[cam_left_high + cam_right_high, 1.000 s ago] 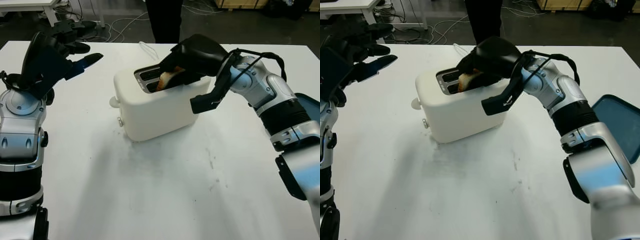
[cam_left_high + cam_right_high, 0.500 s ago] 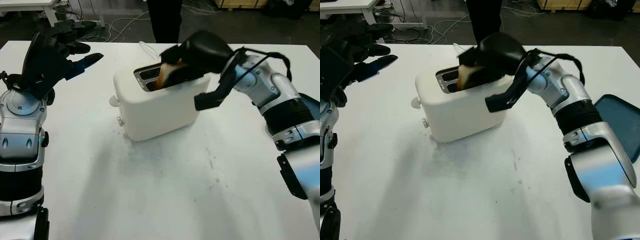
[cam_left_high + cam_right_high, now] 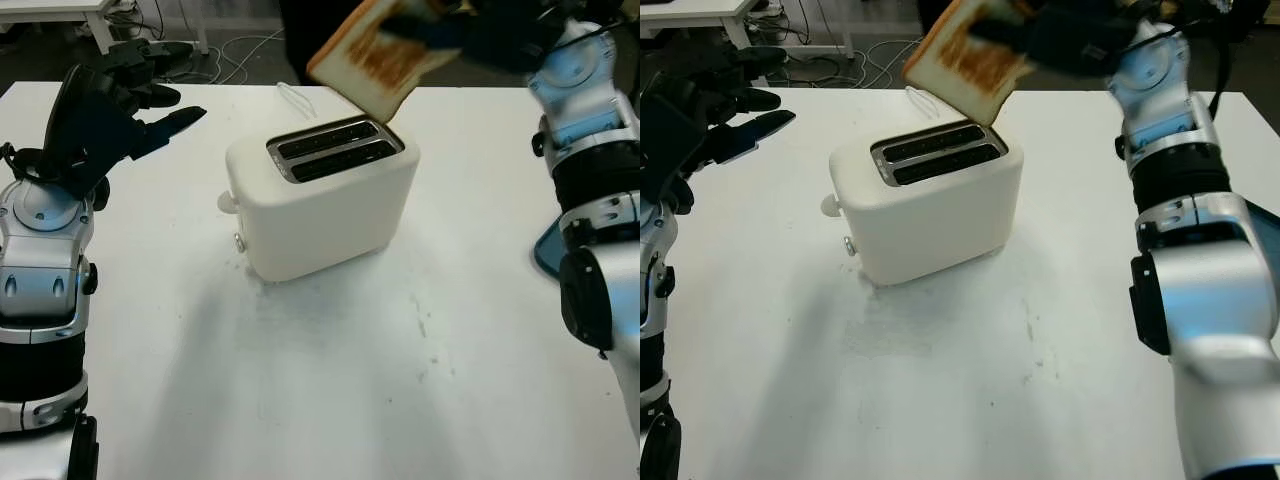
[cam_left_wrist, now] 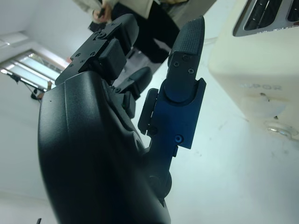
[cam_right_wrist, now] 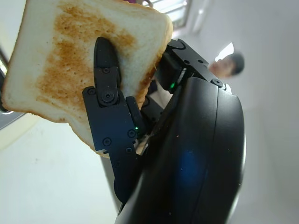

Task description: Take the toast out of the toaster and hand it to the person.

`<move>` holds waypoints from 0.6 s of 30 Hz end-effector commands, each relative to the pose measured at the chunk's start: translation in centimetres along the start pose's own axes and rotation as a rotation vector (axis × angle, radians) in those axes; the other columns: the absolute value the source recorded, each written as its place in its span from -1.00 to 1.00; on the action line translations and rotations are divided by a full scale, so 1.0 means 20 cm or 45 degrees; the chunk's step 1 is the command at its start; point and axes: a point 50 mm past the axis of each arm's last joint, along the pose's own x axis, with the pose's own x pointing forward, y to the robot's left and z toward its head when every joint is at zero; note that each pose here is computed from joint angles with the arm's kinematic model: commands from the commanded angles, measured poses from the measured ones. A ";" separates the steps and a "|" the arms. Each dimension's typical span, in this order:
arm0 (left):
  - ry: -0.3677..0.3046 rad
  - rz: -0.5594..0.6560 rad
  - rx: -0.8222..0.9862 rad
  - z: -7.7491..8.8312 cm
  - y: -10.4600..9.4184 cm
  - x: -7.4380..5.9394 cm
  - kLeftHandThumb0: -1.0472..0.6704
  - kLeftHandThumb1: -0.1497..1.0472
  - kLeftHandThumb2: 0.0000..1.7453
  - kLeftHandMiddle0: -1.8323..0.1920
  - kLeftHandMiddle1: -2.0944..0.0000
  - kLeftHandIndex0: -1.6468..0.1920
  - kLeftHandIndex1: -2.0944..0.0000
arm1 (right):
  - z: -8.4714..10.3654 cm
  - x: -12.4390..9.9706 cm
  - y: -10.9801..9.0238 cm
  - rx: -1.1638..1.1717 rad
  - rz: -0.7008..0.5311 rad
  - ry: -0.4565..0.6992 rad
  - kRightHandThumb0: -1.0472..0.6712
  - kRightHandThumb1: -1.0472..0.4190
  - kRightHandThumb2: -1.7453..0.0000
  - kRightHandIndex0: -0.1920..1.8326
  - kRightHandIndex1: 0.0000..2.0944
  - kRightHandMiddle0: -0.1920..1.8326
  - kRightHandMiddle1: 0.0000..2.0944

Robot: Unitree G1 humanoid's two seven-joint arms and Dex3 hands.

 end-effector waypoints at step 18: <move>-0.001 0.012 0.006 0.00 0.00 -0.01 -0.40 0.79 -0.98 0.53 0.20 0.17 0.86 | -0.40 -0.13 0.13 -0.037 -0.456 0.628 -0.17 -0.83 0.50 0.01 0.67 -0.28 0.67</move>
